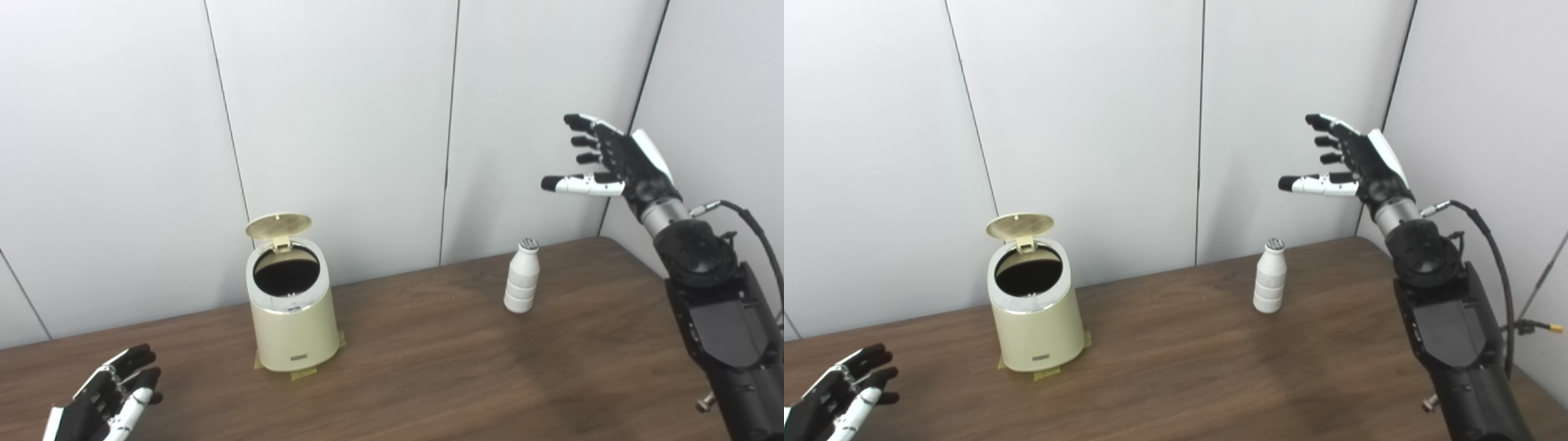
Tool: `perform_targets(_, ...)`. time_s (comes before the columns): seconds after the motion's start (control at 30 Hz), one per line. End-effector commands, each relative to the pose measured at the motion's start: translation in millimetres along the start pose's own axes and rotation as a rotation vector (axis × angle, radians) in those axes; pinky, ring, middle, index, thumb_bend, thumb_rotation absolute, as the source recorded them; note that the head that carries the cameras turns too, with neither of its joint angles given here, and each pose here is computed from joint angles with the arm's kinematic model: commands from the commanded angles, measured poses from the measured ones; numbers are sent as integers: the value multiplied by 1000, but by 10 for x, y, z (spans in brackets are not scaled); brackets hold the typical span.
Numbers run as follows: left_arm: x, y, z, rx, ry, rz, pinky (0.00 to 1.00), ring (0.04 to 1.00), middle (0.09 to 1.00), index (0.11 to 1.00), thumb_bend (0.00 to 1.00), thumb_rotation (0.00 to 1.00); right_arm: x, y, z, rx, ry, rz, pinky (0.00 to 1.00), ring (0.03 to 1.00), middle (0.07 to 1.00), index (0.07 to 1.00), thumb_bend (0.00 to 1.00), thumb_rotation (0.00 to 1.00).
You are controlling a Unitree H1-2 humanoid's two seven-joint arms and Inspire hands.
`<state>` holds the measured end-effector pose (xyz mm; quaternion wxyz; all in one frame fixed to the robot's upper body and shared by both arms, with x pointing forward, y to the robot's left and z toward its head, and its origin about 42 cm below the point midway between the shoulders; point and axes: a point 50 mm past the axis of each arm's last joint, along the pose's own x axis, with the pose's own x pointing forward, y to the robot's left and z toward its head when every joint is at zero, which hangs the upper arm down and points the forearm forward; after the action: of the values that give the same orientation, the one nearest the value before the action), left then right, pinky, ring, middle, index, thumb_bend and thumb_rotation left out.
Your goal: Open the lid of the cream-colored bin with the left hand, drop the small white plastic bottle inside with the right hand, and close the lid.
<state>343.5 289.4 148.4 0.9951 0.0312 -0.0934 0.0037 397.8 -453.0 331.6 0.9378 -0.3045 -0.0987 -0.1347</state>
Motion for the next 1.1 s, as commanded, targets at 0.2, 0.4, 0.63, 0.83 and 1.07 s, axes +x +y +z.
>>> perform_targets(0.2, 133, 23, 214, 8, -94, -18, 622, 756, 783, 783, 542, 360, -31, -143, 3, -6, -24, 13, 843, 880, 941, 949, 916, 309)
perform_targets(0.4, 131, 8, 243, 3, -91, -15, 603, 754, 779, 781, 543, 340, -139, -31, -186, 62, 11, 88, 860, 889, 965, 980, 947, 324)
perform_targets(0.63, 131, 9, 281, 18, -93, -11, 579, 727, 765, 764, 561, 352, -242, 154, -391, 94, 48, 126, 843, 904, 956, 991, 968, 333)
perform_targets(0.83, 118, 24, 309, -1, -86, -20, 617, 760, 779, 769, 548, 331, -334, 374, -505, 180, 94, 116, 841, 920, 968, 978, 852, 195)
perform_targets(1.07, 111, 22, 331, 10, -85, -14, 607, 753, 772, 760, 555, 338, -370, 546, -631, 197, 116, 79, 834, 897, 963, 951, 755, 117)
